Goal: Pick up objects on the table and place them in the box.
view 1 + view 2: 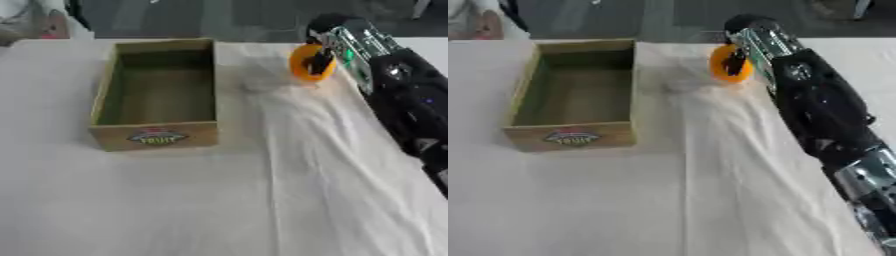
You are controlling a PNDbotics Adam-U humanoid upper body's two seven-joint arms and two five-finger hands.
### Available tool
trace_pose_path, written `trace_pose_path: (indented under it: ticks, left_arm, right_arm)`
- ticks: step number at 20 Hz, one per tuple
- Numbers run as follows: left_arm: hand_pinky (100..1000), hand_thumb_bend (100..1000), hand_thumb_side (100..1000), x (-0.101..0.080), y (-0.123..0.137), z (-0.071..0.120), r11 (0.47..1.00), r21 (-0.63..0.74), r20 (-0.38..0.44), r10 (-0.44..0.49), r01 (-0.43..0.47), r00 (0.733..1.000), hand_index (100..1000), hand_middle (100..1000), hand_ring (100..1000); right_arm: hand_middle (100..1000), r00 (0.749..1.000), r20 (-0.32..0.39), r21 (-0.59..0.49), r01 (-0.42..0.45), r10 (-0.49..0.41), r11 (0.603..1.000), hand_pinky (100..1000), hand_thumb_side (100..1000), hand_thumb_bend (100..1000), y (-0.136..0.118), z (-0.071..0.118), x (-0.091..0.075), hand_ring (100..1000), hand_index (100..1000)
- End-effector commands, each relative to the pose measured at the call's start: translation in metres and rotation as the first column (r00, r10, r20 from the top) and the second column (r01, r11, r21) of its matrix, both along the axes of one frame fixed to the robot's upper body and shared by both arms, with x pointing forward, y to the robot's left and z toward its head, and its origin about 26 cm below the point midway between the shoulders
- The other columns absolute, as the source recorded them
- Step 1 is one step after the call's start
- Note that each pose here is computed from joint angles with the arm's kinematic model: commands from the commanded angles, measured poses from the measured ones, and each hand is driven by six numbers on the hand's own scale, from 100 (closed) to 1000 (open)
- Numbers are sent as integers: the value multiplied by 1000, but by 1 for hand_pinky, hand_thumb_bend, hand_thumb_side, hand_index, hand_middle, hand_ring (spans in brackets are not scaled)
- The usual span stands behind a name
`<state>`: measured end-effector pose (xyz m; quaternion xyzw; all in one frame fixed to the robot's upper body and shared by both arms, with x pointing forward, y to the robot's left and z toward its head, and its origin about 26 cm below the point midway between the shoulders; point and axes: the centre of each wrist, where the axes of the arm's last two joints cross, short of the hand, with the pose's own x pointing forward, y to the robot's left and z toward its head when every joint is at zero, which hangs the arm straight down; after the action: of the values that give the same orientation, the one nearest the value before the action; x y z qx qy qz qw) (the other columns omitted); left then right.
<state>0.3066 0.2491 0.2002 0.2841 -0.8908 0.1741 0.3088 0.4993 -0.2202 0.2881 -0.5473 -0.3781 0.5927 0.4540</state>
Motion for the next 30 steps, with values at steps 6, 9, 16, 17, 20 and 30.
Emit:
trace_pose_path:
  ticks: [6,9,16,17,20,30]
  left_arm:
    - [633,100,899,-2,1,6,1000,5,27,-6,6,1000,851,650,744]
    - [632,100,898,-2,1,6,1000,6,25,-5,5,1000,851,650,744]
    - [633,100,897,-3,2,6,1000,9,22,-4,4,1000,851,650,744]
    - [633,100,896,-3,2,6,1000,9,22,-5,4,1000,850,649,744]
    - [632,100,894,-3,2,6,1000,11,23,-6,6,1000,850,649,744]
    - [632,100,894,-2,-1,7,1000,11,26,-23,23,999,850,649,744]
  right_arm:
    - [569,993,111,28,-33,30,999,739,264,100,7,35,-10,802,570]
    - [565,987,148,29,-63,57,998,739,301,100,13,46,-16,799,567]
    - [554,961,237,43,-156,142,987,736,287,100,33,83,-37,792,565]
    - [552,956,248,46,-175,158,984,734,283,100,38,88,-41,789,565]
    - [551,940,274,51,-225,203,973,733,279,100,52,100,-51,785,566]
    - [551,879,303,50,-401,368,915,730,277,100,113,116,-78,774,575]
